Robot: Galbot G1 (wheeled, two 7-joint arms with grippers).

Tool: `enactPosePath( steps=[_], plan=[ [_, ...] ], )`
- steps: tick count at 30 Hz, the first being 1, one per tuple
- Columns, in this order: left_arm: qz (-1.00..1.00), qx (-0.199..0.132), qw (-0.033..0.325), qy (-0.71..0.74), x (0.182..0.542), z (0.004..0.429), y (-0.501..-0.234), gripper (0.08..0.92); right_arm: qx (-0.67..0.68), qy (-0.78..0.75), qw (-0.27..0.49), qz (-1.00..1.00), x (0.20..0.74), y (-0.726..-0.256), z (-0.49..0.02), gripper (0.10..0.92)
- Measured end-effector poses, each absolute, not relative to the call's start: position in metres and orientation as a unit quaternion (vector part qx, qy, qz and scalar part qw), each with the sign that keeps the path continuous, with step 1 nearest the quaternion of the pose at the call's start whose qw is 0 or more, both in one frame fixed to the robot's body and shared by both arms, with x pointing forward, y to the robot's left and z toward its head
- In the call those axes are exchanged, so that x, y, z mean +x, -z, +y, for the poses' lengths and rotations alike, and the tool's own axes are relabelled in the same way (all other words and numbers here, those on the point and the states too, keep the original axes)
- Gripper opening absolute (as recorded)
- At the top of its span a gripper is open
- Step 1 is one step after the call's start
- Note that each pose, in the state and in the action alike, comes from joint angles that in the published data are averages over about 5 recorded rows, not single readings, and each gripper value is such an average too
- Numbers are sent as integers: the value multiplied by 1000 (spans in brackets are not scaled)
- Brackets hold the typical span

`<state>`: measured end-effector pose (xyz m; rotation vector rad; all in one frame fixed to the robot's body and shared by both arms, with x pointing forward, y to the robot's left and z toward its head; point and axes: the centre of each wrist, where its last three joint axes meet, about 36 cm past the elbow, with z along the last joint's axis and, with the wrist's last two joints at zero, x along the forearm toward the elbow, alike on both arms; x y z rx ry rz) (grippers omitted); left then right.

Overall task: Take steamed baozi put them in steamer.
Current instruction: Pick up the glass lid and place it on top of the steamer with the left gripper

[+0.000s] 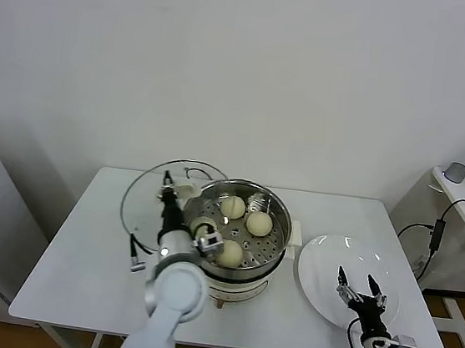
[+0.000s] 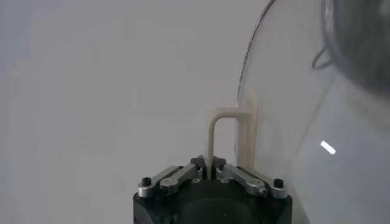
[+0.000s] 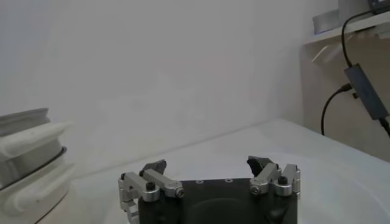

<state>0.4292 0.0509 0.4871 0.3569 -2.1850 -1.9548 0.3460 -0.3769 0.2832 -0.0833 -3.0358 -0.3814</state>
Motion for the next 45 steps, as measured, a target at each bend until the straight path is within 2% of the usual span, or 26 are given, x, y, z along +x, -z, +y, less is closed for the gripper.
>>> enactPosePath(
  steps=[12, 23, 33, 45],
  plan=[
    [-743, 49, 46, 666, 417, 2, -481, 129, -29, 119, 42, -992, 342, -284, -378, 823],
    [-760, 2, 13, 650, 421, -25, -474, 129, -32, 118, 44, -992, 341, -283, -377, 823],
    [-758, 6, 0, 652, 432, -31, -461, 129, -32, 117, 46, -992, 345, -282, -374, 823],
    [-737, 21, 1, 675, 436, -32, -449, 129, -32, 117, 47, -991, 349, -280, -374, 823]
  ],
)
